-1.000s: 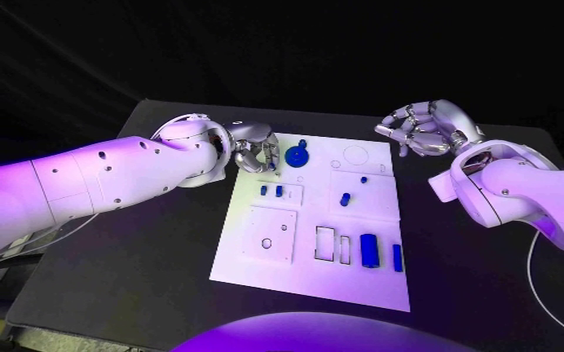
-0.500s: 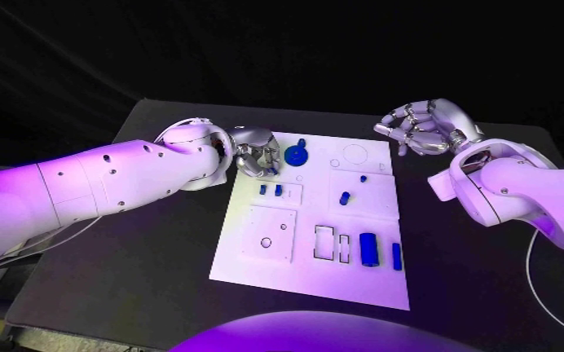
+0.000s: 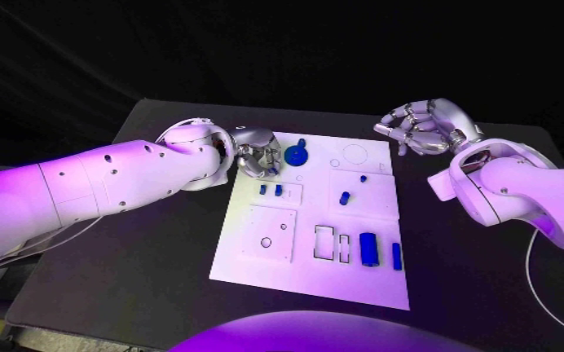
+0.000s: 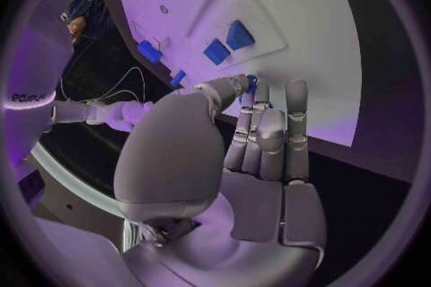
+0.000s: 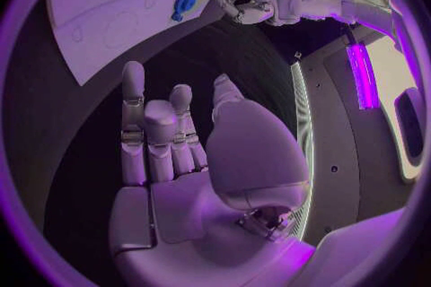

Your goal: Assemble the parts on the task board

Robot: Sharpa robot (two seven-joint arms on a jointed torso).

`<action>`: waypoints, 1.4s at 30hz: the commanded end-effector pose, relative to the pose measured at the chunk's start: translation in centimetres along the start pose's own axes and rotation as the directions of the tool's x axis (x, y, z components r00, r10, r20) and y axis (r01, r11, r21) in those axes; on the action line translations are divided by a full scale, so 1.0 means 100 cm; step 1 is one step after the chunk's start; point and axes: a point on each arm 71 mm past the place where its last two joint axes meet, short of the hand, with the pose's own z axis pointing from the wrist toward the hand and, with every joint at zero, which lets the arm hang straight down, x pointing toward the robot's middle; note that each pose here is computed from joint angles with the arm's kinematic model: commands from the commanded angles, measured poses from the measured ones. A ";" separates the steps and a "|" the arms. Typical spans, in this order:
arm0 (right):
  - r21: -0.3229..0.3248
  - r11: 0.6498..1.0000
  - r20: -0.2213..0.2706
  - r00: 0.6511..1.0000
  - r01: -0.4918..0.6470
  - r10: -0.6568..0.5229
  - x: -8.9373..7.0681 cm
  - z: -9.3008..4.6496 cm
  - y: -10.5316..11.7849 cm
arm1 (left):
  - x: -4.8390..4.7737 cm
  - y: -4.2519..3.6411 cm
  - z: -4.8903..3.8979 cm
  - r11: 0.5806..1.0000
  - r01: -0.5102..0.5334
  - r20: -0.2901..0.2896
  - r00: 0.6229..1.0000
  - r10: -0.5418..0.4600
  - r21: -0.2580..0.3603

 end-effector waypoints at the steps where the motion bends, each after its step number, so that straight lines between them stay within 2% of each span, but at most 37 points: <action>1: -0.015 1.000 -0.009 1.000 0.005 -0.005 0.001 0.000 0.001 | 0.0034 -0.0041 0.0017 1.000 0.007 -0.023 1.000 -0.006 0.016; 14: -0.014 1.000 -0.010 1.000 0.005 -0.005 0.002 0.000 0.001 | 0.0048 -0.0066 0.0042 1.000 0.004 -0.035 0.999 -0.003 0.015; 28: -0.013 1.000 -0.010 1.000 0.005 -0.005 0.001 0.000 0.001 | 0.0083 -0.0056 0.0059 0.999 -0.026 -0.081 0.996 0.025 -0.019; 42: -0.012 1.000 -0.010 1.000 0.005 -0.005 0.001 0.000 0.001 | 0.0068 -0.0055 0.0056 1.000 -0.029 -0.061 0.998 0.029 -0.011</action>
